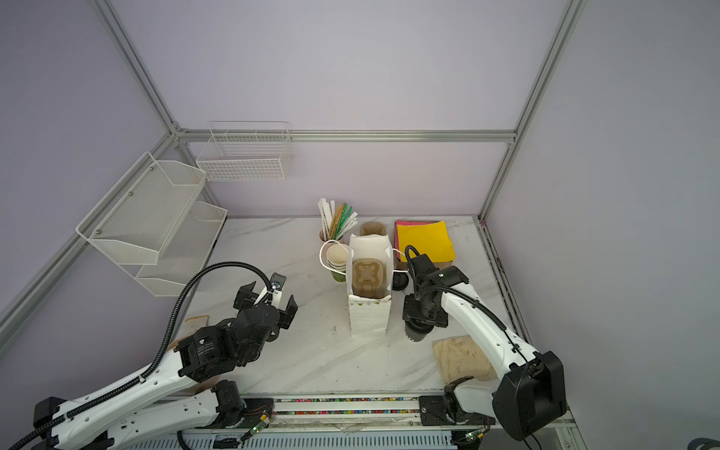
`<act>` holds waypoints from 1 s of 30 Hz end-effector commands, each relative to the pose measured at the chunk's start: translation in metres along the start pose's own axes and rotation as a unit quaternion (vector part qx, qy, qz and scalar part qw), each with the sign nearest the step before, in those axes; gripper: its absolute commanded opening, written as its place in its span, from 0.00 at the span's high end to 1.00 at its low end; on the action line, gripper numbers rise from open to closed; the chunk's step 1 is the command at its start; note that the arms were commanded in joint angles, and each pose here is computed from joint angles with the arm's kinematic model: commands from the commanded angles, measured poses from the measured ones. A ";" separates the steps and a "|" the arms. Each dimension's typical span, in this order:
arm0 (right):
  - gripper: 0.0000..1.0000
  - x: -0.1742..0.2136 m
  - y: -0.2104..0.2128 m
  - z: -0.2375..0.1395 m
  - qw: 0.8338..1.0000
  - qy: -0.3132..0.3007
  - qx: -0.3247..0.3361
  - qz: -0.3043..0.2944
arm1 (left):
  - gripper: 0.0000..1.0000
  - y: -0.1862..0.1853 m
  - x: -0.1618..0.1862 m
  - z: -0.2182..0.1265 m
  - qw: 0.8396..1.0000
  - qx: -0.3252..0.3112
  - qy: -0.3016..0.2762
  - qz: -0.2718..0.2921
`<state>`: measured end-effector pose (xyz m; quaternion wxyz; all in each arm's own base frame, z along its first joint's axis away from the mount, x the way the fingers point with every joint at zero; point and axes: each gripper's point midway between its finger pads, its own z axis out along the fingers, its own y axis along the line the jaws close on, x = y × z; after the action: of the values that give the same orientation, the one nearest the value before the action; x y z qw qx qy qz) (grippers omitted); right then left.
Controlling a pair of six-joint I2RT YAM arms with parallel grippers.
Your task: Pack the takeout coffee
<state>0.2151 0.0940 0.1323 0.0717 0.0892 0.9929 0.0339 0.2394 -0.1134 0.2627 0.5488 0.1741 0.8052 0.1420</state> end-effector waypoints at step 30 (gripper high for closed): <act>0.30 -0.001 -0.018 -0.079 0.996 -0.082 -0.006 0.046 | 0.00 -0.001 0.004 0.002 1.000 0.001 0.001 -0.003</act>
<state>0.2036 0.0783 0.1907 0.1387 0.1247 0.9814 0.0446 0.2392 -0.1147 0.2618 0.5475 0.1766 0.8060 0.1391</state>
